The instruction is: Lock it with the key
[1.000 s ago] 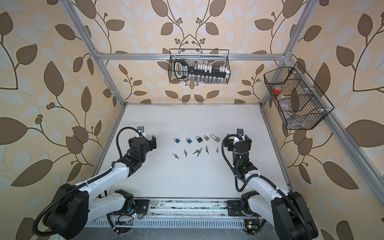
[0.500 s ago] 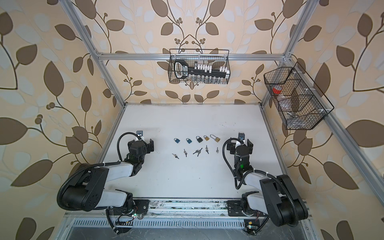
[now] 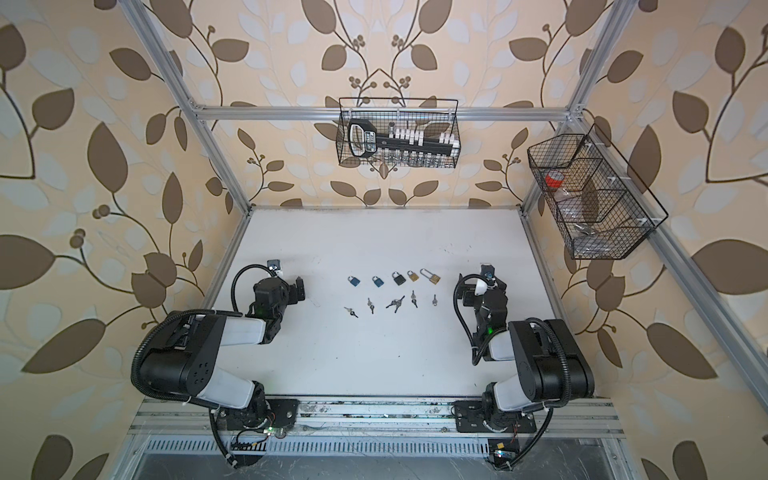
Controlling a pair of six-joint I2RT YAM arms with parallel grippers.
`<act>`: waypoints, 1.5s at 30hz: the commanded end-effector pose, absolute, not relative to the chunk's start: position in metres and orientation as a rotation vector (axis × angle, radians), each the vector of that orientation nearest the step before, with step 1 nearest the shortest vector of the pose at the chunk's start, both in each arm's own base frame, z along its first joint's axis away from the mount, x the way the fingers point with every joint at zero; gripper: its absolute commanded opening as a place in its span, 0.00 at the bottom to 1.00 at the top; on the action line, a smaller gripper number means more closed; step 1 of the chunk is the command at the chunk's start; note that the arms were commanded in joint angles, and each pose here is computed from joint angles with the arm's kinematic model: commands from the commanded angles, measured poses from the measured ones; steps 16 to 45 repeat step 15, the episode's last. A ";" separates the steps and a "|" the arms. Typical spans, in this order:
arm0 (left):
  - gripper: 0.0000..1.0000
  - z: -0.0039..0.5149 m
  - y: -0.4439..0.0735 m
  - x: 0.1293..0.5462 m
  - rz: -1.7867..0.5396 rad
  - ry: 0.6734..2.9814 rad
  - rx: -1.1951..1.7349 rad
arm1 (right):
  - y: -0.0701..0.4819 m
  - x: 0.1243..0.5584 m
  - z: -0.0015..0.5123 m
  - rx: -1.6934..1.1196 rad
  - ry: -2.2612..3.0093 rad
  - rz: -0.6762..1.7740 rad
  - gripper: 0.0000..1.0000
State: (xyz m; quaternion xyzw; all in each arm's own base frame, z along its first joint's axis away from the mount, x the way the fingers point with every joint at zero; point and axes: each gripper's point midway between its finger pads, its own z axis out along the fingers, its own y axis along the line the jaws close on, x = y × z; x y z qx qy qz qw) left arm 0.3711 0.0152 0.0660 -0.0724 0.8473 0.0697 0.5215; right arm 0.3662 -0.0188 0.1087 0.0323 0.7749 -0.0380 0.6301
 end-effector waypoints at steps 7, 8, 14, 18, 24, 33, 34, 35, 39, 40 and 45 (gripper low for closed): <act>0.99 0.080 0.013 0.380 0.135 1.987 -0.187 | -0.016 0.373 0.114 0.072 1.763 -0.022 0.99; 0.99 0.079 0.013 0.380 0.134 1.989 -0.186 | -0.017 0.373 0.114 0.072 1.764 -0.023 0.99; 0.99 0.076 0.014 0.383 0.108 2.016 -0.186 | -0.016 0.373 0.115 0.070 1.762 -0.021 0.99; 0.99 0.078 0.014 0.381 0.105 2.003 -0.185 | -0.016 0.373 0.115 0.071 1.762 -0.022 0.99; 0.99 0.078 0.014 0.381 0.105 2.003 -0.185 | -0.016 0.373 0.115 0.071 1.762 -0.022 0.99; 0.99 0.078 0.014 0.381 0.105 2.003 -0.185 | -0.016 0.373 0.115 0.071 1.762 -0.022 0.99; 0.99 0.078 0.014 0.381 0.105 2.003 -0.185 | -0.016 0.373 0.115 0.071 1.762 -0.022 0.99; 0.99 0.078 0.014 0.381 0.105 2.003 -0.185 | -0.016 0.373 0.115 0.071 1.762 -0.022 0.99; 0.99 0.078 0.014 0.381 0.105 2.003 -0.185 | -0.016 0.373 0.115 0.071 1.762 -0.022 0.99; 0.99 0.078 0.014 0.381 0.105 2.003 -0.185 | -0.016 0.373 0.115 0.071 1.762 -0.022 0.99; 0.99 0.078 0.014 0.381 0.105 2.003 -0.185 | -0.016 0.373 0.115 0.071 1.762 -0.022 0.99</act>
